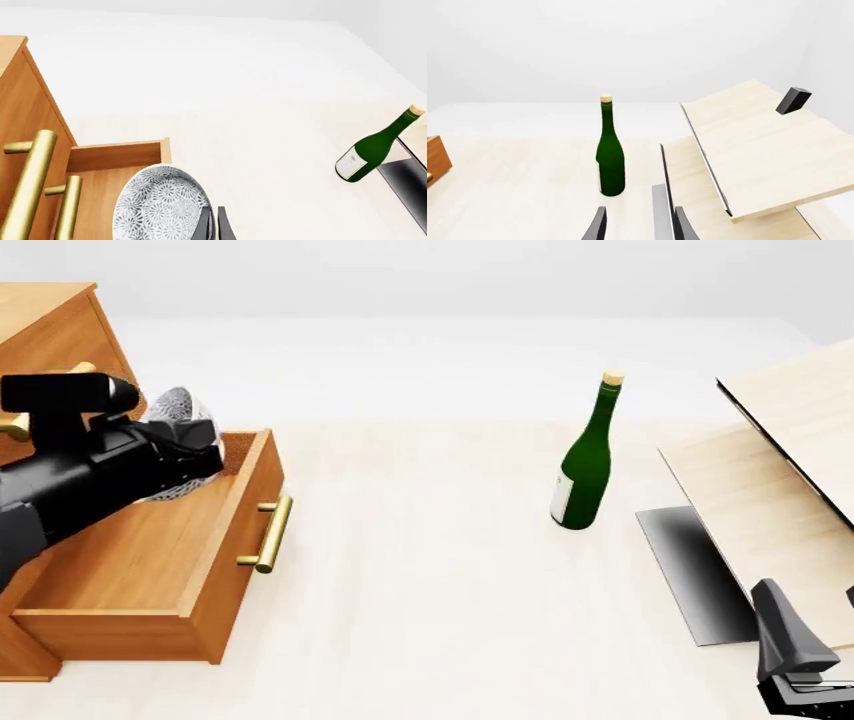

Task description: Put the bowl in the bottom drawer of the cabinet.

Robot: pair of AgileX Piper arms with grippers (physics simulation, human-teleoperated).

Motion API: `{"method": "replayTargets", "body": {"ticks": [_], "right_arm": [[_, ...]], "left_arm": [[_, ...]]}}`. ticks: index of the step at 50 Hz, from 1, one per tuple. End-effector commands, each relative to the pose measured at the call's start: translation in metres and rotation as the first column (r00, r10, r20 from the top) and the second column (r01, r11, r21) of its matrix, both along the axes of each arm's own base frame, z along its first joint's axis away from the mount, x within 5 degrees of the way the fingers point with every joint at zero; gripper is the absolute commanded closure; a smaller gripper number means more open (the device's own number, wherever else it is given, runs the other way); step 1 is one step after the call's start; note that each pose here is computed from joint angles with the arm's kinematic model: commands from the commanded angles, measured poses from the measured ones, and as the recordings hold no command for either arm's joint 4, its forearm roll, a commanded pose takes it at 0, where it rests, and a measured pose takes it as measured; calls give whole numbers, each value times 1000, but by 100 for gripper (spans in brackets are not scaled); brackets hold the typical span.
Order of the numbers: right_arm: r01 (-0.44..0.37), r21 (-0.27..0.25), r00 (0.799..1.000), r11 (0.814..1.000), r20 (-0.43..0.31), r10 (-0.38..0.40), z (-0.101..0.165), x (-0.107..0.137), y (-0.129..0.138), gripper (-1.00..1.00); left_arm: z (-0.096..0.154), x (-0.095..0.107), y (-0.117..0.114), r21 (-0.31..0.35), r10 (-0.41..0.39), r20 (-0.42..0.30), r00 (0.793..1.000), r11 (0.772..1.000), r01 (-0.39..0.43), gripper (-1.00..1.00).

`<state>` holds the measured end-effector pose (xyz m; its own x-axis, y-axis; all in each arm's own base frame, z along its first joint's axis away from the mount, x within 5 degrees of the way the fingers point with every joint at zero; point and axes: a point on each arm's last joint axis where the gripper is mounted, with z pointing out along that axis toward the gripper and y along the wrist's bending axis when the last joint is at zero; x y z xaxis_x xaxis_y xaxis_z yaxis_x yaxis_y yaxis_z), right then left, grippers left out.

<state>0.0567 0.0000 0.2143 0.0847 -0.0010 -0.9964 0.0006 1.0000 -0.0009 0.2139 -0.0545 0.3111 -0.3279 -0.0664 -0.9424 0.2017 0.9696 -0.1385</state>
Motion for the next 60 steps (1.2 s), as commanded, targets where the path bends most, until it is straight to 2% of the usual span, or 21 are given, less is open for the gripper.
{"method": "replayTargets", "body": {"ticks": [1,35,47,56,58,60], "right_arm": [[0,0,1000,1000,0,0,0,0,0,-100],[0,0,1000,1000,0,0,0,0,0,-100],[0,0,1000,1000,0,0,0,0,0,-100],[0,0,1000,1000,0,0,0,0,0,-100],[0,0,1000,1000,0,0,0,0,0,-100],[0,0,1000,1000,0,0,0,0,0,-100]], "left_arm": [[-4,-8,7,12,20,3,1000,1000,-20,100],[-31,-27,24,-28,98,-34,995,995,-99,100],[-38,-24,24,-29,103,-58,993,994,-105,100],[-42,-17,19,-56,93,-78,993,994,-98,100],[-33,-16,18,-55,93,-82,992,994,-98,100],[-43,-14,18,-55,96,-86,992,993,-101,100]]}}
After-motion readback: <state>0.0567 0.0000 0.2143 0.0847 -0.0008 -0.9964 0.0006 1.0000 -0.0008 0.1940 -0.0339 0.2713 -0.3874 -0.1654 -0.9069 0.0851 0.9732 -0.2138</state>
